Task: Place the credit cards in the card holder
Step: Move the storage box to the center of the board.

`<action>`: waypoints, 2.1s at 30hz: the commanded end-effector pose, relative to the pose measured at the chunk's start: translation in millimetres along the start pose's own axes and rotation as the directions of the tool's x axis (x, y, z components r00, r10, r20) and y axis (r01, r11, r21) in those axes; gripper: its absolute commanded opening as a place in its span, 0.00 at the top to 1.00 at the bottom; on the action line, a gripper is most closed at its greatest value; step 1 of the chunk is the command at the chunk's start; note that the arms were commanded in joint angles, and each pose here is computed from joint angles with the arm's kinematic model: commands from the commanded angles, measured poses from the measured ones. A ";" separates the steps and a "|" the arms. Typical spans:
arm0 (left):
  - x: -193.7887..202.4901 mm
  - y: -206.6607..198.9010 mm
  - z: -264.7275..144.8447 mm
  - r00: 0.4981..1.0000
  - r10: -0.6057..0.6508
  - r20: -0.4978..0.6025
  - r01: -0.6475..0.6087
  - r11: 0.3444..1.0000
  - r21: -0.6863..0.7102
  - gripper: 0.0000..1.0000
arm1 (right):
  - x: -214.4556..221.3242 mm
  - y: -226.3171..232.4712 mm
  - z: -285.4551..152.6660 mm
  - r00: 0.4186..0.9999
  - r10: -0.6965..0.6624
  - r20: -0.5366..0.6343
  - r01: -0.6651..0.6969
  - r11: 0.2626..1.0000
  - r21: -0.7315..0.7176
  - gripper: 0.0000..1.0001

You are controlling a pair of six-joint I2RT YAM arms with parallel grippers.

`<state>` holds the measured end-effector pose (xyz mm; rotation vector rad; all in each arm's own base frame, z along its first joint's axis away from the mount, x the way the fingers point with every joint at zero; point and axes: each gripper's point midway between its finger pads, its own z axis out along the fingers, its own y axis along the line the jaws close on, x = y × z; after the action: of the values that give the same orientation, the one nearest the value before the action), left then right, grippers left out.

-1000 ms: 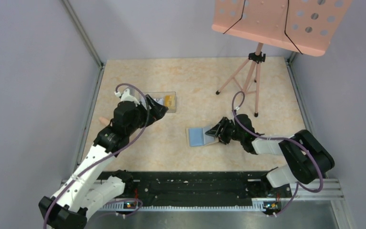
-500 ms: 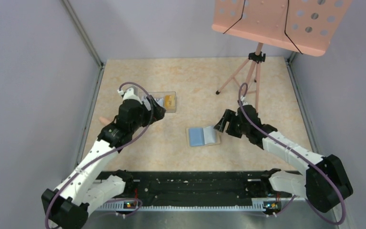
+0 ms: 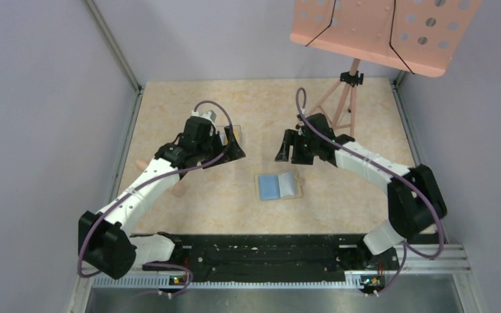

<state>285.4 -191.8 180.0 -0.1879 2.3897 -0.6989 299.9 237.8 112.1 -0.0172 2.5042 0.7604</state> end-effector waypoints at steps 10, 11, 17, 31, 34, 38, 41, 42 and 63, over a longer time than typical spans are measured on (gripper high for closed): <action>8.1 24.6 15.7 0.987 -0.050 -0.154 0.020 0.982 -0.188 0.01 | -74.6 105.7 89.5 0.982 -0.102 -0.161 0.057 0.963 -0.264 0.37; 8.2 27.2 16.2 0.987 -0.050 -0.154 0.018 0.979 -0.201 0.01 | -74.2 107.7 98.6 0.979 -0.105 -0.177 0.054 0.962 -0.269 0.38; 2.1 44.9 17.2 0.991 -0.048 -0.129 0.009 0.958 -0.288 0.01 | -78.3 123.1 129.8 0.970 -0.087 -0.228 0.016 0.955 -0.295 0.39; -22.2 56.3 20.6 0.994 -0.050 -0.099 0.014 0.942 -0.336 0.02 | -61.8 109.4 158.6 0.954 -0.135 -0.268 0.101 0.985 -0.139 1.00; -22.1 57.1 21.7 0.993 -0.053 -0.104 0.015 0.941 -0.338 0.02 | -67.5 107.0 147.0 0.955 -0.152 -0.255 0.129 0.986 -0.105 1.00; -20.9 54.3 23.0 0.992 -0.062 -0.111 0.023 0.946 -0.324 0.02 | -62.8 99.4 132.9 0.944 -0.174 -0.280 0.161 0.985 -0.066 1.00; -20.7 53.2 23.6 0.990 -0.067 -0.121 0.025 0.947 -0.321 0.02 | -52.6 92.9 121.2 0.934 -0.177 -0.309 0.175 0.984 -0.034 1.00; -17.2 49.3 24.5 0.987 -0.075 -0.142 0.029 0.953 -0.301 0.02 | -49.6 91.1 117.9 0.933 -0.176 -0.314 0.178 0.984 -0.023 1.00; -13.2 10.2 65.2 0.957 -0.145 -0.249 0.143 0.989 -0.027 0.16 | -11.4 112.9 78.5 0.941 -0.099 -0.323 0.034 0.979 -0.201 0.57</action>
<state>315.2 -196.2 130.8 -0.2970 2.7062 -0.6866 325.9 357.3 73.3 -0.2641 2.8625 0.9205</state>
